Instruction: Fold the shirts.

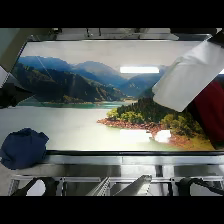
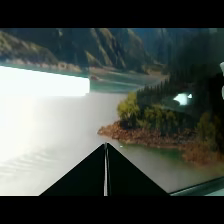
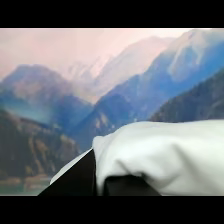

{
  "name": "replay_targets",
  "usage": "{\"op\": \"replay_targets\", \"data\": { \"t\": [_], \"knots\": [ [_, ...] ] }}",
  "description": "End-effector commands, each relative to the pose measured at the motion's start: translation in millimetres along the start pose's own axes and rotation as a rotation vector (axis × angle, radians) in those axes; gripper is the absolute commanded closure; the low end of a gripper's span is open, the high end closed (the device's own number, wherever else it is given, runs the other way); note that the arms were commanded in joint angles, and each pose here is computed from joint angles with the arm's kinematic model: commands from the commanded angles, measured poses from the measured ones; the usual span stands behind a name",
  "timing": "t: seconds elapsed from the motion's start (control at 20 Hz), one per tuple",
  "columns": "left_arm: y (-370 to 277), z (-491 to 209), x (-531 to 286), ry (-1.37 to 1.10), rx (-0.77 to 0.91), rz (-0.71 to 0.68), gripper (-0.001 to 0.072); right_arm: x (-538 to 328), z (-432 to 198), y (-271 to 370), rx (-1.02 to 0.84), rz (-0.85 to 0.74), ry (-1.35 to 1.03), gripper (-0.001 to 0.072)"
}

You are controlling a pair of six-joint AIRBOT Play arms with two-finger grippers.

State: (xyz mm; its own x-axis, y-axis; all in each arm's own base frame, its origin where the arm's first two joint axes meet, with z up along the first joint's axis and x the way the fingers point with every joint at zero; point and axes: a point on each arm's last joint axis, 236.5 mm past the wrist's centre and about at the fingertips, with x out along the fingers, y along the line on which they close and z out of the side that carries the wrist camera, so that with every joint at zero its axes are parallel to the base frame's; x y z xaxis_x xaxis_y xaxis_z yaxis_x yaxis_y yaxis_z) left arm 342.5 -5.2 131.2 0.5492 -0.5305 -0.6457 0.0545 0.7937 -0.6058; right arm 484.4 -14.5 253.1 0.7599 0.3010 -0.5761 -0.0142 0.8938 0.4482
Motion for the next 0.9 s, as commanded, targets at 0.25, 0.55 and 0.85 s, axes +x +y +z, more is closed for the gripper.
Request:
{"op": "replay_targets", "data": {
  "t": [0.25,0.55,0.85],
  "knots": [
    [17.2,38.8,-4.0,-0.166,-0.002,0.073,0.0693,-1.7,112.2,-83.1,0.012,0.135,-0.293,0.0696],
    [20.7,46.6,-5.7,-0.199,-0.002,0.088,0.0692,-16.4,16.1,-162.0,0.126,0.111,0.039,0.0696],
    [16.4,36.9,-3.6,-0.157,-0.002,0.069,0.0692,-68.7,-28.6,-174.5,0.281,0.059,0.098,0.0696]
  ]
}}
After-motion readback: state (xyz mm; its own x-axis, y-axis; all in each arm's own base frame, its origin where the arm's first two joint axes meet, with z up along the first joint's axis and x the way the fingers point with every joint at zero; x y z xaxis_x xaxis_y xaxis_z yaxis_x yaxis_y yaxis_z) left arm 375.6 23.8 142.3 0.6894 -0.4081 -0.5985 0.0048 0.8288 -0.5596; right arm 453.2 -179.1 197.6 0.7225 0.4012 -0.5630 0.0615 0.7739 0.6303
